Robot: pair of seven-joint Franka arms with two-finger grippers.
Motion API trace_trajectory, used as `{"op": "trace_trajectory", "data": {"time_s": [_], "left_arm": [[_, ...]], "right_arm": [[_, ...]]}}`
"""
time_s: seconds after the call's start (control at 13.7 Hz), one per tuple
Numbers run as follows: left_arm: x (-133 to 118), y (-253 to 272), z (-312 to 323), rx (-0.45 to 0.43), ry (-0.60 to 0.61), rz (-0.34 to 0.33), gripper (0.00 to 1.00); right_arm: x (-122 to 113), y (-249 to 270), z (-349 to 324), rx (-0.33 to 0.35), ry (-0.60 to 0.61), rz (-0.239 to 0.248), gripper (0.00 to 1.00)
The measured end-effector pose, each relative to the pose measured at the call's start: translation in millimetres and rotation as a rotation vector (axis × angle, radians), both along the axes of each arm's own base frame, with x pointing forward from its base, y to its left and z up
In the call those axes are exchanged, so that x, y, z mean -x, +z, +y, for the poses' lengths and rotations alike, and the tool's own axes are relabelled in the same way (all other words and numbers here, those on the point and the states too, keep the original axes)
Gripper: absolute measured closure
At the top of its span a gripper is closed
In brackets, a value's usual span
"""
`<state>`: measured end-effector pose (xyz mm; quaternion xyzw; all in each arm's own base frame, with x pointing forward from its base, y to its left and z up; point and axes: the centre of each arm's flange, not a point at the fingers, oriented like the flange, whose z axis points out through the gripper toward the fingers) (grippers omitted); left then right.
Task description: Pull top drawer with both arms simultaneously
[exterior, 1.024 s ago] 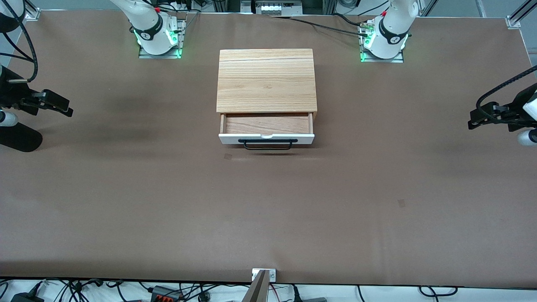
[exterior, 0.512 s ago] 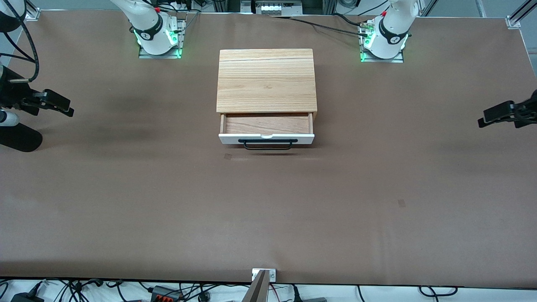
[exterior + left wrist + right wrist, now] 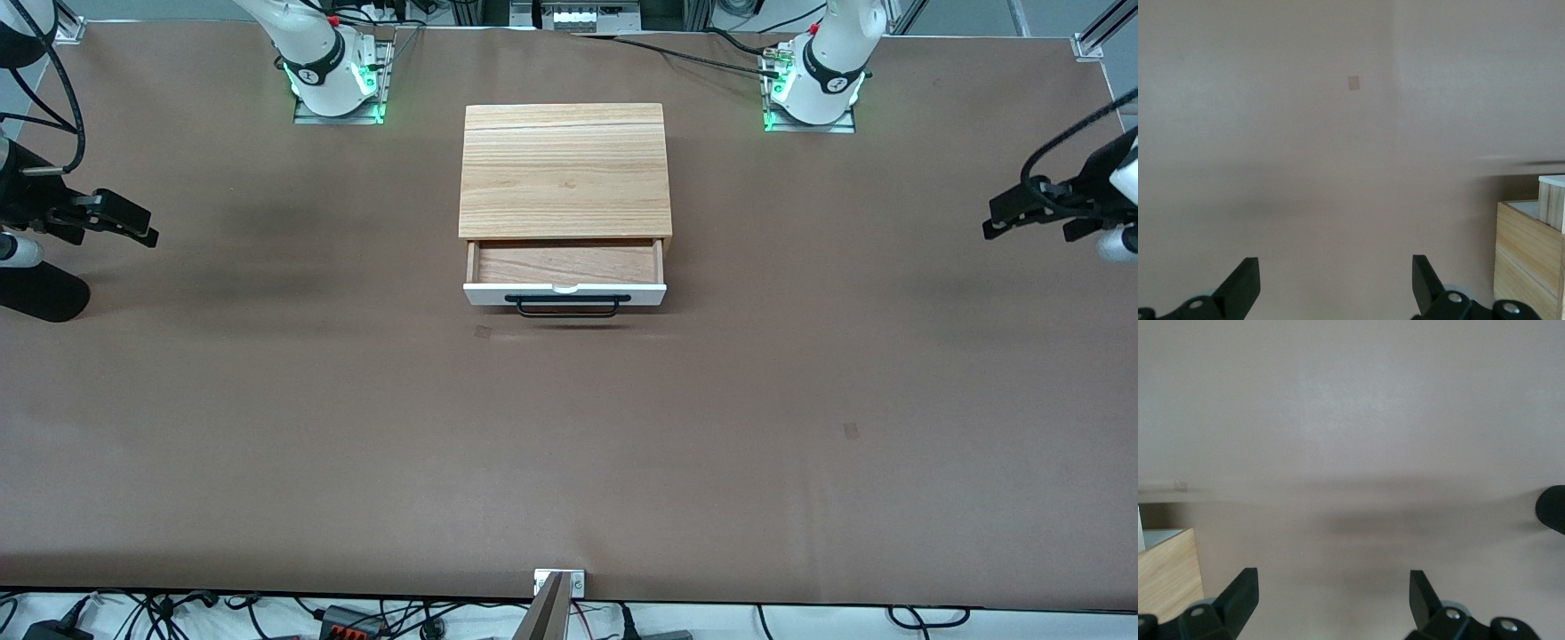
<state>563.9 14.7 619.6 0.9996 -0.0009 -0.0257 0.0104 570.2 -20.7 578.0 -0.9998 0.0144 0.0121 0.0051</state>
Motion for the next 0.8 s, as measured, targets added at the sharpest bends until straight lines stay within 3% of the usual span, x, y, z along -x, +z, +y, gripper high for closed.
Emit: {"op": "trace_trajectory", "data": {"time_s": [0.29, 0.8], "left_arm": [[8.1, -5.5, -9.8, 0.015, -0.012, 0.05, 0.0], [7.8, -11.1, -4.4, 0.06, 0.006, 0.06, 0.0]], "right_arm": [[-1.4, -0.7, 0.9, 0.0, 0.001, -0.008, 0.0], [-1.9, -0.7, 7.1, 0.0, 0.013, -0.011, 0.0]]}}
